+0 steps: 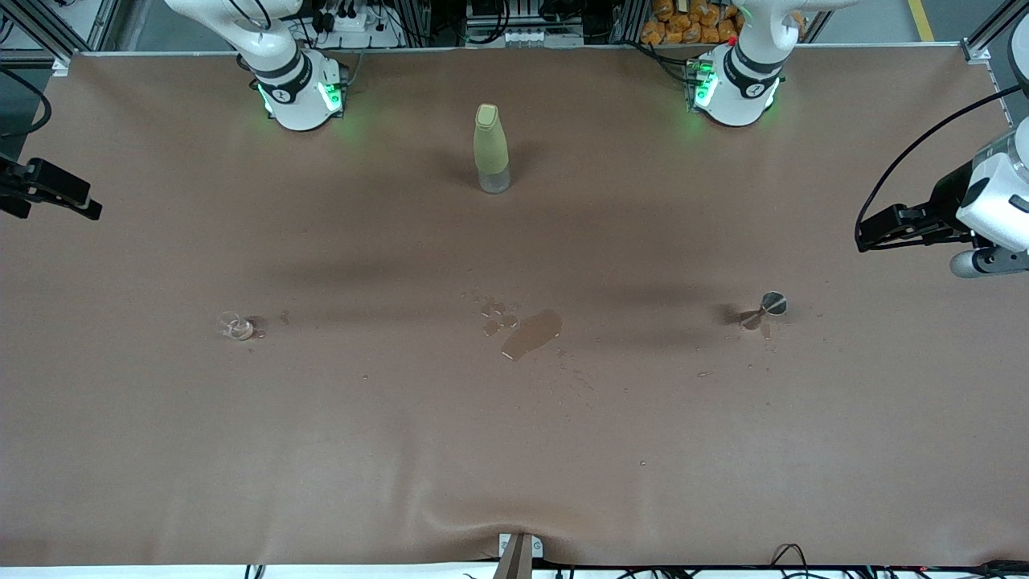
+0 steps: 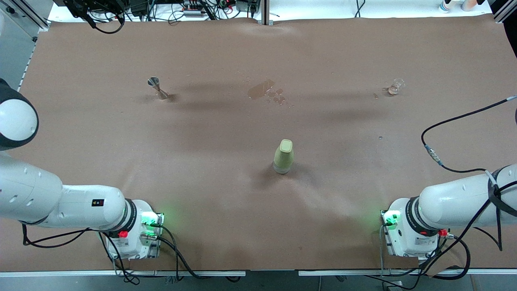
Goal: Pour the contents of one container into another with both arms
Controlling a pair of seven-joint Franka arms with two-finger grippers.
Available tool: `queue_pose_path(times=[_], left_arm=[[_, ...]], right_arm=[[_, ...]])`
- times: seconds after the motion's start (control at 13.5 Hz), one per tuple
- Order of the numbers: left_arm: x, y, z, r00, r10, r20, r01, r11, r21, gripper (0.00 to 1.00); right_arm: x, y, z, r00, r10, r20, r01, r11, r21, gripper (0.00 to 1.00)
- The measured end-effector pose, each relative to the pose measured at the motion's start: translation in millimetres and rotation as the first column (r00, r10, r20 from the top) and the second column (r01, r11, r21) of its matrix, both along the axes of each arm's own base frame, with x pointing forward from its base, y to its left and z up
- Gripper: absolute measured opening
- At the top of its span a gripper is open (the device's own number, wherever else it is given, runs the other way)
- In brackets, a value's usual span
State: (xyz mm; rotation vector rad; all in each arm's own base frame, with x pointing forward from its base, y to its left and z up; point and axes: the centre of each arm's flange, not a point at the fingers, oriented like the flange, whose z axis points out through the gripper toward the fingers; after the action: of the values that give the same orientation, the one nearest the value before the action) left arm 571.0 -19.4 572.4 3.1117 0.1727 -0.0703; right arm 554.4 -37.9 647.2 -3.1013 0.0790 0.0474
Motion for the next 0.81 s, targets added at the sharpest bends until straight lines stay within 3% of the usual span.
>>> queue_pose_path(times=[0.67,0.81], left_arm=[[-3.7,-0.2,15.2,1.0,0.022,-0.013,-0.022,1.0,0.002,1.0],[-3.6,-0.1,14.0,1.0,0.024,-0.017,-0.024,1.0,0.002,1.0]], right_arm=[[-0.1,0.4,-0.2,1.0,0.006,-0.001,-0.006,1.0,0.0,1.0],[-0.1,-0.5,-1.1,0.997,0.074,-0.001,-0.074,0.997,0.003,1.0]])
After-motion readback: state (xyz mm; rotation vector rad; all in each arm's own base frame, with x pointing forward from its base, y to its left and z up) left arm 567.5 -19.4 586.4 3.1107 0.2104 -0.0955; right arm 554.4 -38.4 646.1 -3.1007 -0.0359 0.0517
